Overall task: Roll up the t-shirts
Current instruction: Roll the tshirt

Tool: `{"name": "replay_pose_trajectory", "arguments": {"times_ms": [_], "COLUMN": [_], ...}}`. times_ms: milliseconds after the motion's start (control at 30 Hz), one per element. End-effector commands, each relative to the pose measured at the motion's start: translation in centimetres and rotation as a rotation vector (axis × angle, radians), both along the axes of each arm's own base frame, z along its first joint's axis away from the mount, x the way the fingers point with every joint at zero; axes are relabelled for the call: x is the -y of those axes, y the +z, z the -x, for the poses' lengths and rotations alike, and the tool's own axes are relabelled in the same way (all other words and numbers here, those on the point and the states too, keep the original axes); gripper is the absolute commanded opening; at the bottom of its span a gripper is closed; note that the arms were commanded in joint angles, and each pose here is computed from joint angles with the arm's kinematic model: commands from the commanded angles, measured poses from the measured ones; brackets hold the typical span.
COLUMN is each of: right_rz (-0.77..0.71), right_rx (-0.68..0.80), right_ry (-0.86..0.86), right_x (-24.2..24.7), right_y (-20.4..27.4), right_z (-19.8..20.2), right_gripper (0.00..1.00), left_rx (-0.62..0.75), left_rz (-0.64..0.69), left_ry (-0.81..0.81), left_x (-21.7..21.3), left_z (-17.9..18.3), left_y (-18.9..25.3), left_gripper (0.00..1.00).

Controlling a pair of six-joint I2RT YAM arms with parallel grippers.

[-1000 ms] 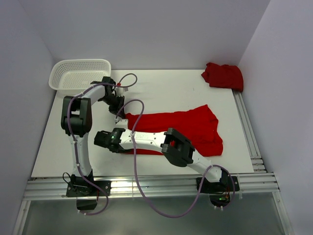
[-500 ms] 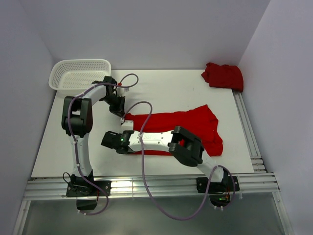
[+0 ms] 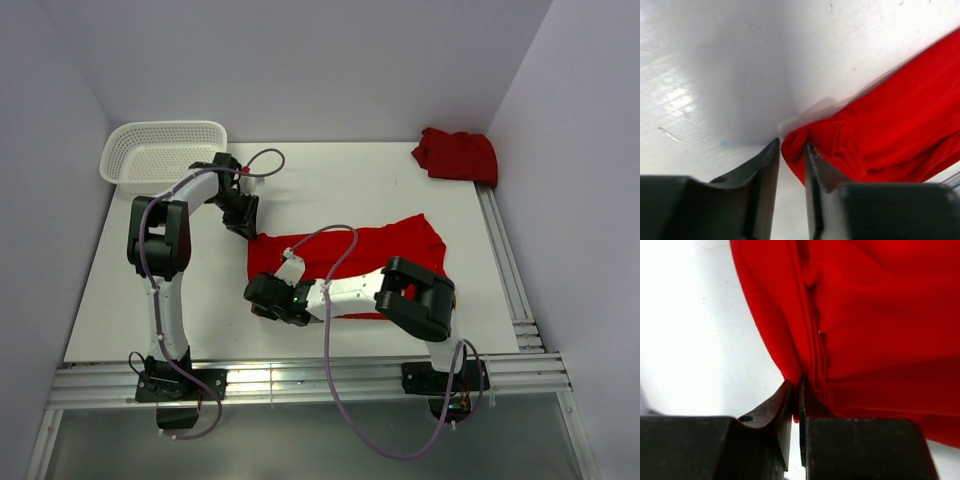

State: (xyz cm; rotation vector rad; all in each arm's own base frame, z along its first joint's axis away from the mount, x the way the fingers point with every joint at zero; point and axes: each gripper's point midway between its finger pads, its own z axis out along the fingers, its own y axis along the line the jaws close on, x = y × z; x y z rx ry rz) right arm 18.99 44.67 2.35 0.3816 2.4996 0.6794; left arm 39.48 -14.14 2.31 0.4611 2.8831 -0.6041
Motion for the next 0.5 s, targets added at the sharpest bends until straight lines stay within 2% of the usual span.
{"name": "replay_pose_trajectory", "arguments": {"times_ms": [0, 67, 167, 333, 467], "right_rz": [-0.186, -0.258, -0.316, -0.398, -0.456], "right_rx": [-0.022, -0.027, -0.051, -0.098, -0.114], "right_ry": [-0.062, -0.091, -0.117, -0.172, -0.19], "right_x": [-0.8, -0.6, -0.1, 1.0, 0.8], "right_y": [2.8, 3.3, 3.0, 1.7, 1.4], "right_z": [-0.1, -0.3, -0.2, -0.3, -0.6], "right_gripper": [0.06, 0.05, 0.04, 0.03, 0.02], "left_rx": [0.104, 0.114, 0.126, 0.09, 0.073], "left_rz": [0.021, 0.058, 0.106, 0.197, 0.223], "left_ry": [-0.01, -0.017, -0.024, -0.042, -0.056], "left_x": [0.1, 0.5, 0.8, 0.3, -0.7], "left_z": [-2.0, -2.1, -2.0, -0.3, 1.4], "left_y": [3.1, 4.0, 5.4, 6.4, 6.0], "left_gripper": [0.36, 0.46, 0.53, 0.52, 0.56]}}
